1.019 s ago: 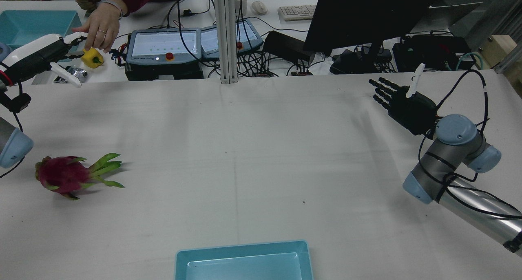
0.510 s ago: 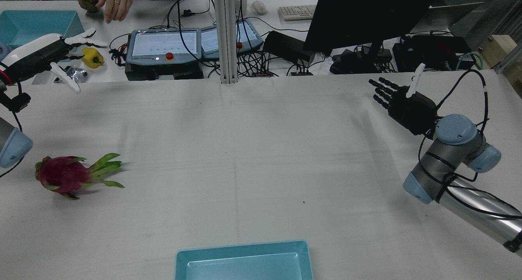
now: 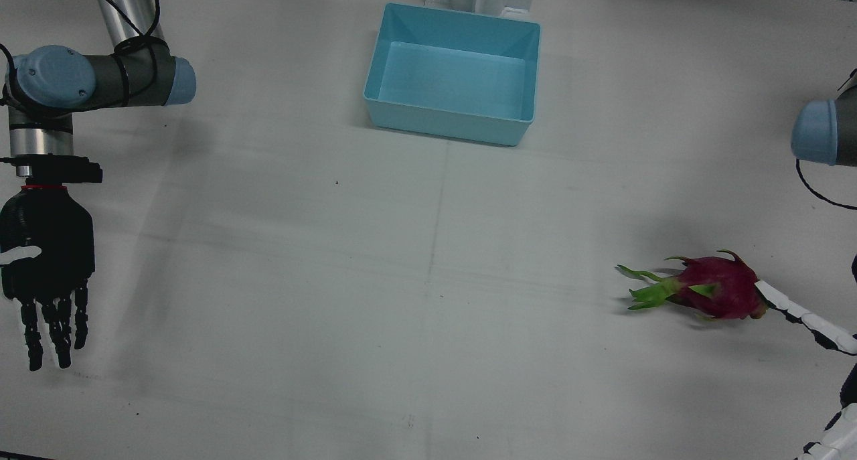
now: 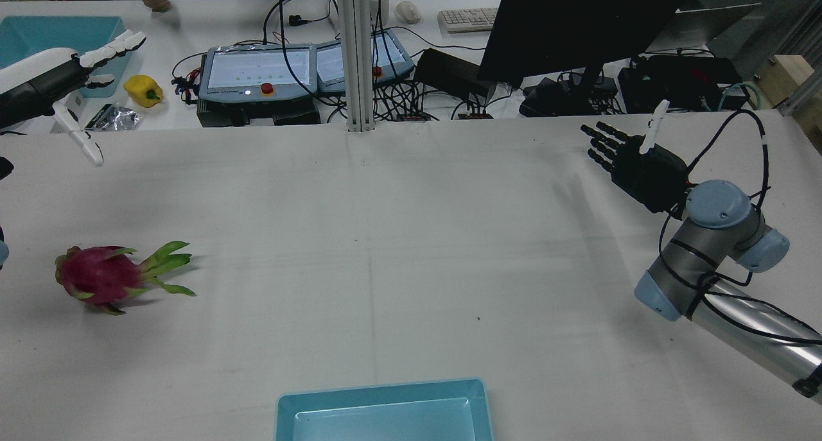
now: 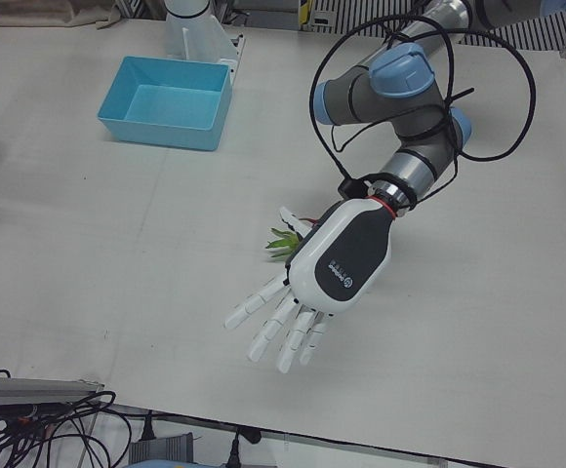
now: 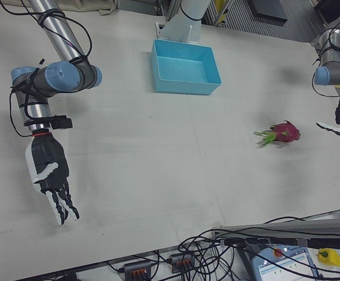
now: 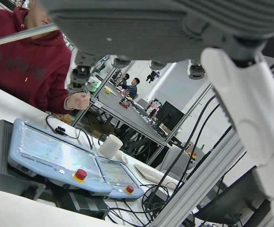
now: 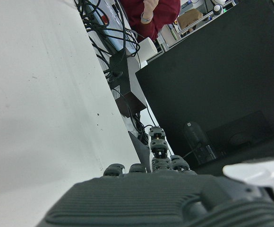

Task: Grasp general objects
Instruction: 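Move the left hand toward the pink dragon fruit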

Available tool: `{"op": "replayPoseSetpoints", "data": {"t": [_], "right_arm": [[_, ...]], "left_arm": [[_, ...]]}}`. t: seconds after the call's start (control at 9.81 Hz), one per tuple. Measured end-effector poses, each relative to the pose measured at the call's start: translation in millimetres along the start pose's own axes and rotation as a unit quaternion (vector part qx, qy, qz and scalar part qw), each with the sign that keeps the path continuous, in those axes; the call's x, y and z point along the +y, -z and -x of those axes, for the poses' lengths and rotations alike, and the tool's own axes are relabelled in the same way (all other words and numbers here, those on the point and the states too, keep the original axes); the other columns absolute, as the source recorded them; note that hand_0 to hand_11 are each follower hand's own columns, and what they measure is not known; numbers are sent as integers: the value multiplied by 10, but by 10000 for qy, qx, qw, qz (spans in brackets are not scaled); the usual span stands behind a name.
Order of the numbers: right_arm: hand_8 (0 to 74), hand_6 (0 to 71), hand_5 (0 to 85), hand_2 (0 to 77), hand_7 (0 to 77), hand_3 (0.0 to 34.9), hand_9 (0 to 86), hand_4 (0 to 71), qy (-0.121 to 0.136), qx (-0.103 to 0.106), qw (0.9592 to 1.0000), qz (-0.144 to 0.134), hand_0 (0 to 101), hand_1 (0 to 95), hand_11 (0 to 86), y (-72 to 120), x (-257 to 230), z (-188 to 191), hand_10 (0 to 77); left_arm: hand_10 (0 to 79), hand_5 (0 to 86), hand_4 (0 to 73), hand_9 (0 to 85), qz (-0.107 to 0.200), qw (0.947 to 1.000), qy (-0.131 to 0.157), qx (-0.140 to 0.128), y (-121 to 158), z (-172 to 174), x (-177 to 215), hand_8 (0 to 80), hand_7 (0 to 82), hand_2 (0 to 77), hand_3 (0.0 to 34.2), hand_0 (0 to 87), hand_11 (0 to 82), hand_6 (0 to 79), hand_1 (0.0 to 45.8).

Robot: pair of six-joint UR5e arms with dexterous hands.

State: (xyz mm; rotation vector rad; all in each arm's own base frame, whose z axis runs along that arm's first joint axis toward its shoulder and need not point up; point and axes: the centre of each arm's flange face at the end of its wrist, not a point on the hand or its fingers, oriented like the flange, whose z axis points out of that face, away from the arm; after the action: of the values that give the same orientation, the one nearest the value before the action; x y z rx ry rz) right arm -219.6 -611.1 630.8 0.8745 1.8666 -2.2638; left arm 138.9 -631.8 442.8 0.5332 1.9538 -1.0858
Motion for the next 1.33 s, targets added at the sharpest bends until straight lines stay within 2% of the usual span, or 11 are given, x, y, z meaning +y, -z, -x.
{"op": "replayPoseSetpoints", "data": {"t": [0.1, 0.2, 0.51, 0.61, 0.71, 0.82, 0.92, 1.12, 1.33], "right_arm": [[0, 0, 0, 22, 0, 0, 11, 0, 0, 0, 10000, 0, 2, 65, 5, 0, 0, 0, 0], [0, 0, 0, 22, 0, 0, 11, 0, 0, 0, 10000, 0, 2, 65, 11, 0, 0, 0, 0], [0, 0, 0, 22, 0, 0, 11, 0, 0, 0, 10000, 0, 3, 65, 11, 0, 0, 0, 0], [0, 0, 0, 22, 0, 0, 11, 0, 0, 0, 10000, 0, 3, 65, 11, 0, 0, 0, 0], [0, 0, 0, 16, 0, 0, 11, 0, 0, 0, 10000, 0, 2, 65, 5, 0, 0, 0, 0], [0, 0, 0, 22, 0, 0, 11, 0, 0, 0, 10000, 0, 3, 65, 5, 0, 0, 0, 0], [0, 0, 0, 22, 0, 0, 11, 0, 0, 0, 10000, 0, 3, 65, 5, 0, 0, 0, 0], [0, 0, 0, 22, 0, 0, 11, 0, 0, 0, 10000, 0, 3, 65, 5, 0, 0, 0, 0], [0, 0, 0, 22, 0, 0, 11, 0, 0, 0, 10000, 0, 3, 65, 11, 0, 0, 0, 0]], "left_arm": [[224, 16, 5, 5, -41, 9997, -236, -107, 199, 11, 31, 11, 5, 16, 240, 515, 11, 0, 0], [224, 16, 5, 5, -88, 9989, -408, -223, 416, 107, 5, 11, 5, 16, 220, 505, 5, 0, 0], [224, 16, 5, 5, -140, 9977, -550, -365, 1127, 404, -120, 11, 5, 16, 207, 548, 5, 0, 0], [224, 16, 5, 5, -114, 9974, -556, -436, 1281, 445, -123, 11, 5, 16, 244, 549, 5, 0, 0], [224, 16, 5, 5, -67, 9969, -560, -544, 1380, 474, -121, 11, 5, 16, 244, 549, 5, 0, 0], [224, 16, 5, 5, -67, 9960, -558, -700, 1497, 513, -126, 11, 5, 16, 280, 532, 5, 0, 0], [224, 16, 5, 5, -136, 9938, -618, -910, 1640, 519, -105, 11, 5, 16, 298, 549, 5, 0, 0], [224, 16, 5, 5, -267, 9873, -907, -1275, 1823, 434, -15, 11, 5, 16, 298, 567, 5, 0, 0], [218, 16, 5, 5, -382, 9814, -1005, -1588, 1920, 425, 15, 11, 5, 16, 296, 567, 5, 0, 0]]}}
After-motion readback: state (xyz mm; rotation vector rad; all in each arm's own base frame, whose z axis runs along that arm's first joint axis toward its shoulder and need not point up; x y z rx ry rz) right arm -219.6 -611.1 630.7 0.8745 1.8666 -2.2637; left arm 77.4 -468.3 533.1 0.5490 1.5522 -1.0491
